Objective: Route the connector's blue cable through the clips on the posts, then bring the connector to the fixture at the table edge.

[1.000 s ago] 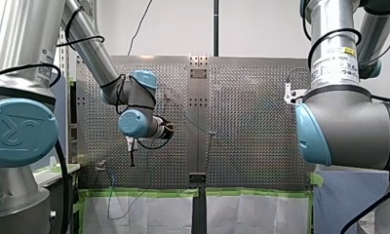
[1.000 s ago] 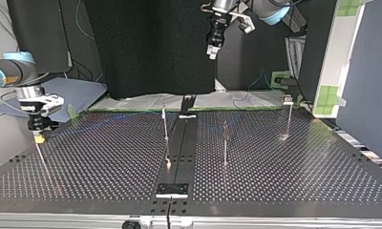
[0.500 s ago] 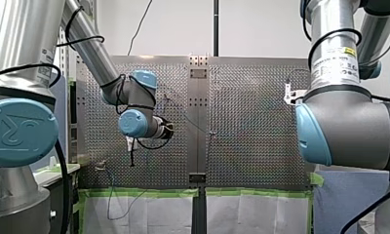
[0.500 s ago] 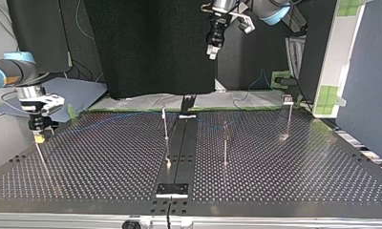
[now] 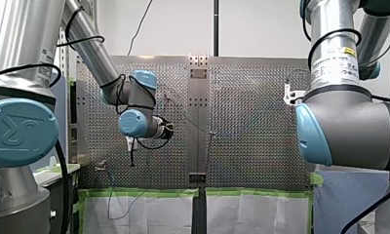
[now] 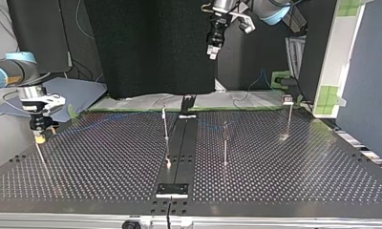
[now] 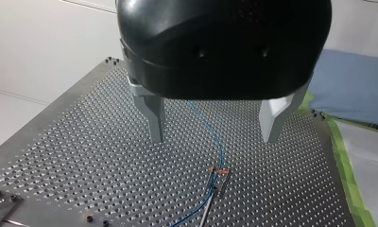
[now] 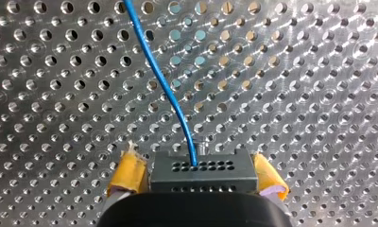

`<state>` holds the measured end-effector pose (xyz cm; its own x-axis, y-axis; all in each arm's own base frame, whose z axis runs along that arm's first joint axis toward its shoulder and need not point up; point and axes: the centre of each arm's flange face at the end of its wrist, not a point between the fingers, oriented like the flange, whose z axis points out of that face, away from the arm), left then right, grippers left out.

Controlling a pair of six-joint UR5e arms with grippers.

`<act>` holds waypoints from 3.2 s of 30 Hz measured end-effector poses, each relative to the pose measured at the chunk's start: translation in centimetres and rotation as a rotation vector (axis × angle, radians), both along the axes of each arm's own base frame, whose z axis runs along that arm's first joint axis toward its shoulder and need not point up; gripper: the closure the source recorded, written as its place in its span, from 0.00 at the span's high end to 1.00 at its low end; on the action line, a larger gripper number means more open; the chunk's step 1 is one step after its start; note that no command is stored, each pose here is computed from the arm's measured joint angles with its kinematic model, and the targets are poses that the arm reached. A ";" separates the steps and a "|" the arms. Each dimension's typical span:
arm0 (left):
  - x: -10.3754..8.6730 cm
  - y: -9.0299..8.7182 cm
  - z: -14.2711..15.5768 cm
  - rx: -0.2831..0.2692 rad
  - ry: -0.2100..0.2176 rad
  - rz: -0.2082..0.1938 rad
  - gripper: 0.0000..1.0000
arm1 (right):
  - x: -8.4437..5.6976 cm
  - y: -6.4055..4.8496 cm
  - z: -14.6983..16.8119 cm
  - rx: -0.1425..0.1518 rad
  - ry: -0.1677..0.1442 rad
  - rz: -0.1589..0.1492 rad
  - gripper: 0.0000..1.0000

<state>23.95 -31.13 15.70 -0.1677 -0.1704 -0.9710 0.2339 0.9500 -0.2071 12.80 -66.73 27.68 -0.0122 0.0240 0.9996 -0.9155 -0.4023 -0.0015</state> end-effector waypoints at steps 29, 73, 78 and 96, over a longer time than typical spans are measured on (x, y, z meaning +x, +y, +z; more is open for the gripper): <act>0.0 0.0 0.0 -0.001 0.000 0.001 0.98 | 0.0 -0.2 0.2 -0.008 -0.016 -0.013 0.98; 0.0 0.0 0.0 0.000 0.001 0.003 0.98 | 0.5 0.0 0.7 -0.005 -0.011 -0.038 0.98; 0.0 0.1 0.0 0.000 0.001 0.003 0.98 | 0.5 0.1 0.6 0.002 -0.011 -0.039 0.98; 0.0 0.0 0.0 -0.001 0.000 0.002 0.98 | -0.1 0.0 0.5 0.011 -0.012 -0.069 0.98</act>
<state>23.95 -31.09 15.69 -0.1677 -0.1712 -0.9709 0.2319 0.9503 -0.2076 12.74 -66.71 28.21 -0.0232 0.0137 0.9996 -0.9410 -0.3379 -0.0172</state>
